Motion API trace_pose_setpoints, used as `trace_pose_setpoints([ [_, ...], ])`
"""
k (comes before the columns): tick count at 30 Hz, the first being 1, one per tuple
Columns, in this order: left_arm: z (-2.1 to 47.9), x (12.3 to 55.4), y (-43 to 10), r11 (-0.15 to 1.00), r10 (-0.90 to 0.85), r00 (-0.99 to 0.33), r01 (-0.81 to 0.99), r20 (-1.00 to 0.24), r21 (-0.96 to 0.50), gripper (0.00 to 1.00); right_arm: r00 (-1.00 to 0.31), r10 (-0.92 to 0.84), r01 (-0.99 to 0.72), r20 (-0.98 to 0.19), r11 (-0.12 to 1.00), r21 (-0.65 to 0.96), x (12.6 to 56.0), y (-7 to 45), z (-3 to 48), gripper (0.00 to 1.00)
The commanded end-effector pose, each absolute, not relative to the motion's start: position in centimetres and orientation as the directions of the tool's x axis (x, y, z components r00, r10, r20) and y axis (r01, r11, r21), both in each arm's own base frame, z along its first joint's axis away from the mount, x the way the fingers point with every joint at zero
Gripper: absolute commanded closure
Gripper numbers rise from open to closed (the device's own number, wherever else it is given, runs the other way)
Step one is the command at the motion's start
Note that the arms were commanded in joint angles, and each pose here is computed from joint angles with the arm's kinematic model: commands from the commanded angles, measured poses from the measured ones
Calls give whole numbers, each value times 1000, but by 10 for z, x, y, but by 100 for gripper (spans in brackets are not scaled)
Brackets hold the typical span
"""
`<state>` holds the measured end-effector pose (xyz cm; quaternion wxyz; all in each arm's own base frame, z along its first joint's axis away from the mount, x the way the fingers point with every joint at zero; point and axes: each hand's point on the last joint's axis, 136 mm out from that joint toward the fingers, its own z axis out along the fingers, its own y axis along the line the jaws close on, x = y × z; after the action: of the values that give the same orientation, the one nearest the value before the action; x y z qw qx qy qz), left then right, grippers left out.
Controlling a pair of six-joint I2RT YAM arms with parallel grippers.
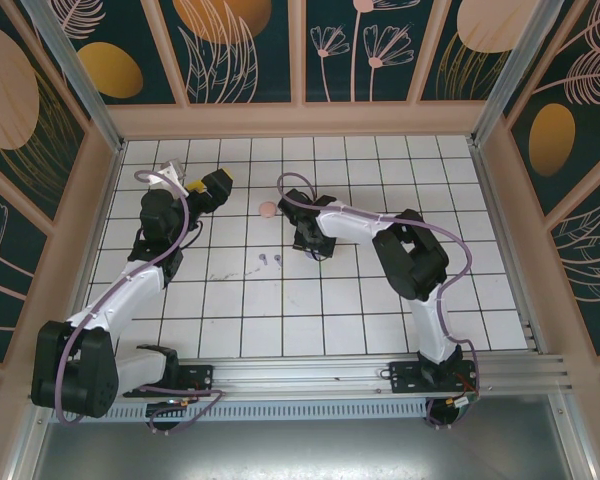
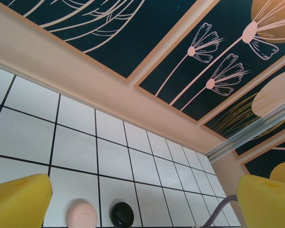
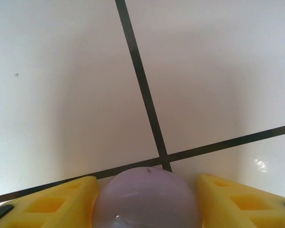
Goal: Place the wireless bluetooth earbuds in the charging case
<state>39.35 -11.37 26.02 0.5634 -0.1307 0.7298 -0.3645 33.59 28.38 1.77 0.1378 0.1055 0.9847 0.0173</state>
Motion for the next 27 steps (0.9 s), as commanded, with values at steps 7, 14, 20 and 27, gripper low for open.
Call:
trace_pose_setpoints([
  [7,250,397,-102,705,-636,-305,143,-709,-694,1,-951,205,192,-232,978,76,325,296,11,57],
  [14,246,387,-114,689,-612,-331,223,-718,-690,1,-928,227,185,-294,969,163,332,295,45,60],
  [20,239,369,-135,635,-571,-396,342,-719,-693,1,-894,284,192,-346,942,275,339,280,84,60],
  [27,227,343,-163,527,-535,-478,456,-697,-717,1,-852,385,192,-355,860,473,359,270,137,60],
])
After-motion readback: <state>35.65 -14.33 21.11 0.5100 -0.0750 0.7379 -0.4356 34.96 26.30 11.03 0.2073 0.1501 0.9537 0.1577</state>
